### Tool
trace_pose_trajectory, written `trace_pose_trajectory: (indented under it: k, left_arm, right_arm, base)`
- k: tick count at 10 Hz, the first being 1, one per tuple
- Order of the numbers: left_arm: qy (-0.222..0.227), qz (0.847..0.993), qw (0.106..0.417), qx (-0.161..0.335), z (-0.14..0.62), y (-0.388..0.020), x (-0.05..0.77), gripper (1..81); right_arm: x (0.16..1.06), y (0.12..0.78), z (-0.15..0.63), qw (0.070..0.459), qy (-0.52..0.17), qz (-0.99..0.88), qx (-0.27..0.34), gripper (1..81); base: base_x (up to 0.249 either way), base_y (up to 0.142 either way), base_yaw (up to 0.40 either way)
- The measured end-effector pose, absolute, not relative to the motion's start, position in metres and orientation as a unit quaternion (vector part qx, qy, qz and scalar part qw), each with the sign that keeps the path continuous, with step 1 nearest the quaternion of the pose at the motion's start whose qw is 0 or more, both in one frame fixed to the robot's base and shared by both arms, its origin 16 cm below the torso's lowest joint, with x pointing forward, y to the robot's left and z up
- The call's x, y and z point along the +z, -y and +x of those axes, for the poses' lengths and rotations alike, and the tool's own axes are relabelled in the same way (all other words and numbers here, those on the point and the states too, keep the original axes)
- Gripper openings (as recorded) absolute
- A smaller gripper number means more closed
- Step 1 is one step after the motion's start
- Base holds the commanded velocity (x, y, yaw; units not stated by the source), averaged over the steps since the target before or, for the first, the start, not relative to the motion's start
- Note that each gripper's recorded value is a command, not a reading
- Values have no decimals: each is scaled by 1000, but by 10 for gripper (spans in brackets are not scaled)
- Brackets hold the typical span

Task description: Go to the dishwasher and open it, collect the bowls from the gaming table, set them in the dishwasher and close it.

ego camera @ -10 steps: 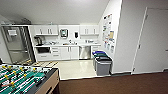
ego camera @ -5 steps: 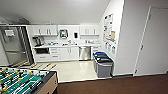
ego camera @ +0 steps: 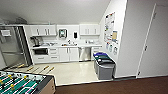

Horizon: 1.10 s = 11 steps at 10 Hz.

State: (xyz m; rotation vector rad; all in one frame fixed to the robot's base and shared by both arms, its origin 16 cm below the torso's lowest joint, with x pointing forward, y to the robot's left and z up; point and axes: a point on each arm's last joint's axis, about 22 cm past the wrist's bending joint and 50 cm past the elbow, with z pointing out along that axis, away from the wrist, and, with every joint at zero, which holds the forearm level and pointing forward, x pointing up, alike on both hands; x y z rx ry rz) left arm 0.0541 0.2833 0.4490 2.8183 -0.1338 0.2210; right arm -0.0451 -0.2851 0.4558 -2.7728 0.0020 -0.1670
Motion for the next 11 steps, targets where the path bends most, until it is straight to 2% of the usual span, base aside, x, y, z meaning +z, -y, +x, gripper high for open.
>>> trace_pose_trajectory:
  k: [4, 8, 11]
  left_arm:
    - [41, 984, 156, 79, 52, -283, 449, 811]
    - [-4, 985, 154, 81, 20, -292, 447, 811]
    - [-4, 984, 154, 85, 26, -292, 448, 811]
  right_arm:
    - [456, 278, -38, 186, 5, -981, -60, 811]
    - [459, 274, -1, 187, 51, -979, -61, 811]
    - [458, 273, -9, 188, 51, -979, -54, 811]
  base:
    - [235, 0, 0]
    - [235, 0, 0]
    - [235, 0, 0]
